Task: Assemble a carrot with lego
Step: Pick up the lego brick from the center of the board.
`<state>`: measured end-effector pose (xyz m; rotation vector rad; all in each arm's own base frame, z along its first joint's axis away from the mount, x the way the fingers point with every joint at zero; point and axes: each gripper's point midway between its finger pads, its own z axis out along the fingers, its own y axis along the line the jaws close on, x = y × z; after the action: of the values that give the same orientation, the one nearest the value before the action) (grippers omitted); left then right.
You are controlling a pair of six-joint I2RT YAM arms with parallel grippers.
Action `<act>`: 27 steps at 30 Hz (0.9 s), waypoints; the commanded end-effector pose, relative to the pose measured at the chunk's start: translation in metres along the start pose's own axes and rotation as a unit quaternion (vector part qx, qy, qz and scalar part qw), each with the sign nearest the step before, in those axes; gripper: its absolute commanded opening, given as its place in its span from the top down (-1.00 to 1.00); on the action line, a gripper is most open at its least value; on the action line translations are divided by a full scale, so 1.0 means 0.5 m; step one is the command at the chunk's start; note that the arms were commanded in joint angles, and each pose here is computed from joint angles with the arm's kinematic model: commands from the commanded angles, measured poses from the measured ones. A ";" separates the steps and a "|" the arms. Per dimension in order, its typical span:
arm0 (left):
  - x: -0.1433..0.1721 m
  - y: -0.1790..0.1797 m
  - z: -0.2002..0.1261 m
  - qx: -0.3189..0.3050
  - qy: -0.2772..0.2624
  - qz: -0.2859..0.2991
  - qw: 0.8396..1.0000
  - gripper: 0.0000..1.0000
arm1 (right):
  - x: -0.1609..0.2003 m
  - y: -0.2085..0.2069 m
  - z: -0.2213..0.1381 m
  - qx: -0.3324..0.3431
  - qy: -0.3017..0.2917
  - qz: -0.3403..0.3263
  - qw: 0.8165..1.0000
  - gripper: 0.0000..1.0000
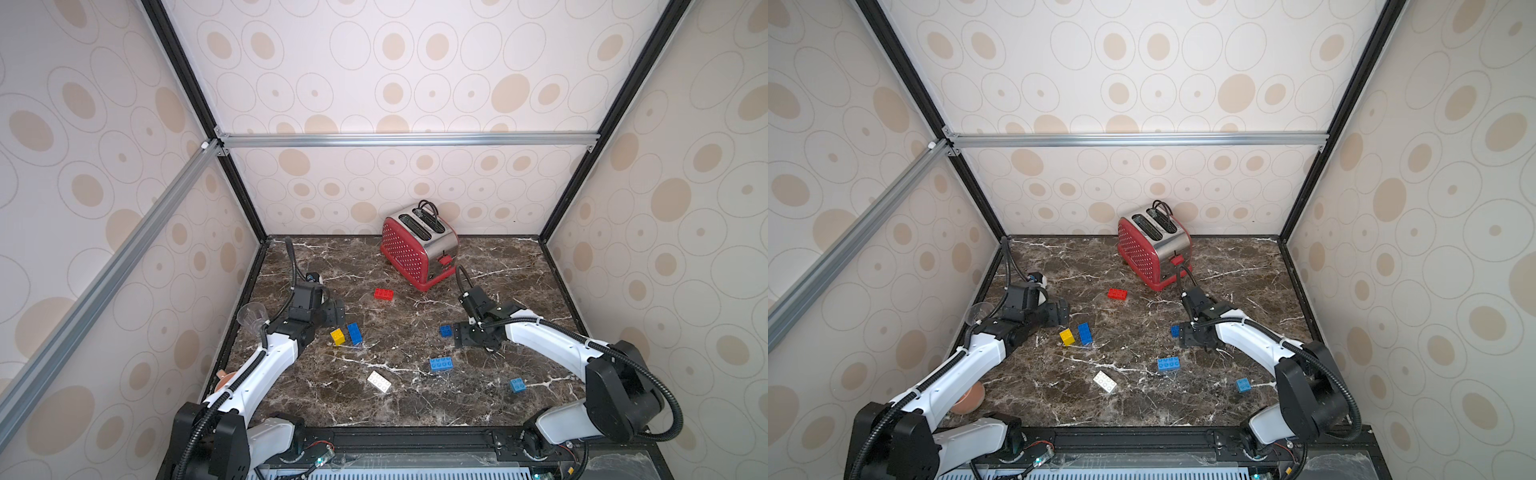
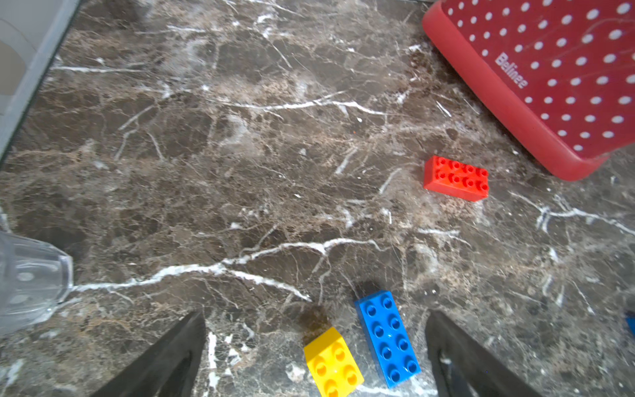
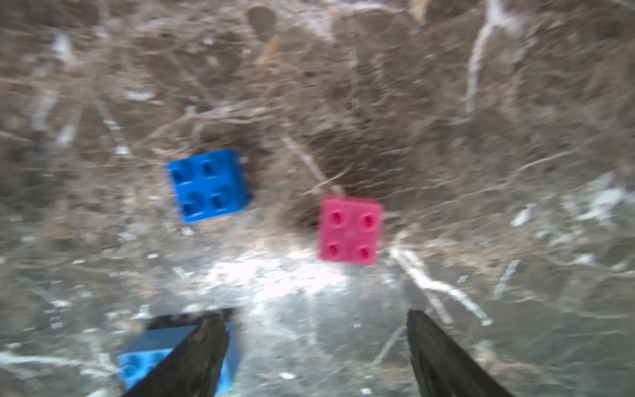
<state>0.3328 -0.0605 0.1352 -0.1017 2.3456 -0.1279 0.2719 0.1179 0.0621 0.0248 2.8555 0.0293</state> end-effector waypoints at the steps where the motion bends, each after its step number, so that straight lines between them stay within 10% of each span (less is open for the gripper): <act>1: -0.015 -0.019 -0.016 0.019 -0.004 -0.005 1.000 -0.98 | -0.015 -0.017 0.008 0.017 0.017 -0.033 0.999 -0.60; 27: -0.016 -0.022 -0.018 0.020 -0.001 0.002 1.000 -0.98 | -0.040 -0.013 0.081 0.006 0.058 0.004 0.998 0.22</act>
<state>0.3283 -0.0661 0.1315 -0.0816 2.3701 -0.1558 0.3012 0.1126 0.0258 0.0168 2.9648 0.0236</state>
